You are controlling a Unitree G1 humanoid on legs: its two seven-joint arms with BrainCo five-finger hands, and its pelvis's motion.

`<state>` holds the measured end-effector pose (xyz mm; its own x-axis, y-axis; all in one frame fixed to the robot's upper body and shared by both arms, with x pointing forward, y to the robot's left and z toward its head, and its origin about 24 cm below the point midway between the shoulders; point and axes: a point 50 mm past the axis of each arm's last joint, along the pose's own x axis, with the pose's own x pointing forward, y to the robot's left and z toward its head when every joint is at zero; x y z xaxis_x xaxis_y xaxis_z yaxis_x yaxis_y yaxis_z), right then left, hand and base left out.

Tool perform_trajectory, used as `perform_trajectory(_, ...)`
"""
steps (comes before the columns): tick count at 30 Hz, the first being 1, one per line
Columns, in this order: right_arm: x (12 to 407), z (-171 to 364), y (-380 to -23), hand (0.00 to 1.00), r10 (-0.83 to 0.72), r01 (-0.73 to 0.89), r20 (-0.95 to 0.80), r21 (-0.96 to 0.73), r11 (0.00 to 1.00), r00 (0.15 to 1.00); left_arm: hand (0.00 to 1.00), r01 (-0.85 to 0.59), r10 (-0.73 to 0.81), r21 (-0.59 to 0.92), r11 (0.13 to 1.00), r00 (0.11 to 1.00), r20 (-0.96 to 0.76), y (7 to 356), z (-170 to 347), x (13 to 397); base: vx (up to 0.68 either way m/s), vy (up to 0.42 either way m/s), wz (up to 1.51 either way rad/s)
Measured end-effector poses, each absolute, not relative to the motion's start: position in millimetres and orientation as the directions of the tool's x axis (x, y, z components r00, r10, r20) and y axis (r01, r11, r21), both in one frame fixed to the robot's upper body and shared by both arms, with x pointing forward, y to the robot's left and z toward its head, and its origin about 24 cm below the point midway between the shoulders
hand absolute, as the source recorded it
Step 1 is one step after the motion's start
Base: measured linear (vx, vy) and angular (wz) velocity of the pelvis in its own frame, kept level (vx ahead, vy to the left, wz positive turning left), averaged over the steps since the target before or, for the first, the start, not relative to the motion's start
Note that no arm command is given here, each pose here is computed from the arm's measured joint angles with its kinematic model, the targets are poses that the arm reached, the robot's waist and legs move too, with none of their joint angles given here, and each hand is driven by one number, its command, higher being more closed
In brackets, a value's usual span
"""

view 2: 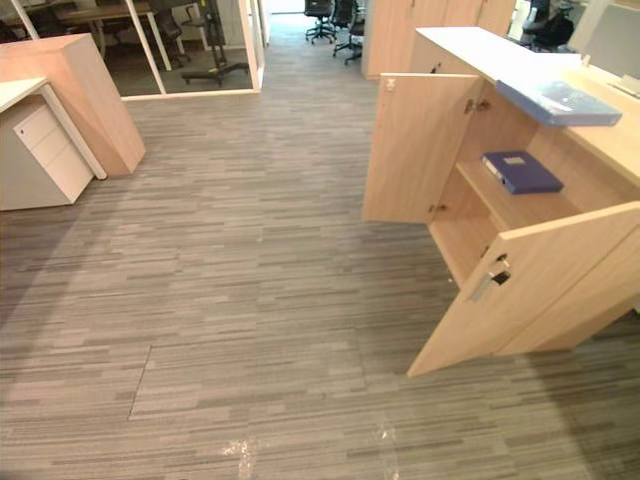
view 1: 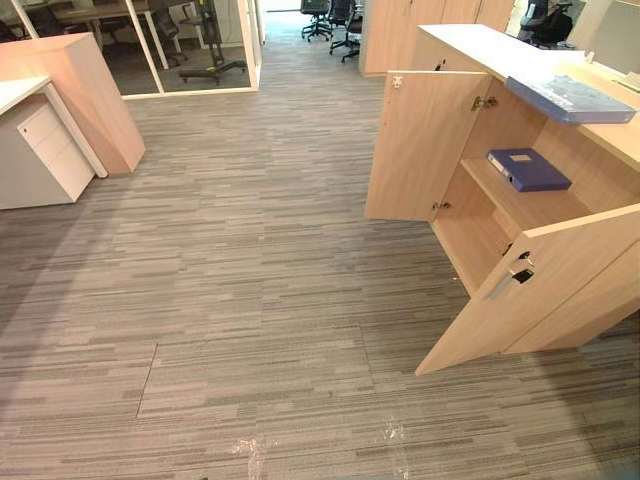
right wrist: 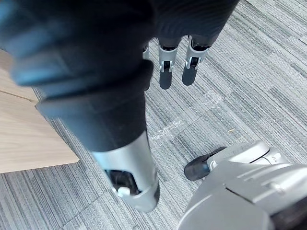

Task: Walk over to the cabinet, pick up the folder, carry it to the office cabinet, place the folder inside the office cabinet, then close the office cabinet door

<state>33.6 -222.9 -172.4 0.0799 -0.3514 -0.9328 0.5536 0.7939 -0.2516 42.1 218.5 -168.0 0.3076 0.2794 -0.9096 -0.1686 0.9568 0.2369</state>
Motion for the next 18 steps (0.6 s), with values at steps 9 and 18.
perform_trajectory(9, 34.2, -172.1, -224.4, 0.00, -0.350, 0.554, -0.933, -0.248, 0.795, 0.084, 0.00, -0.129, 0.277, 0.247, 0.960, 0.320, -0.906, 217.6, -167.8, 46.0, 0.00, 0.001, 0.00)
perform_trajectory(18, 34.6, -172.0, -224.6, 0.00, -0.351, 0.552, -0.932, -0.249, 0.796, 0.085, 0.00, -0.111, 0.282, 0.260, 0.959, 0.328, -0.902, 217.6, -167.5, 47.8, 0.00, 0.006, 0.01)
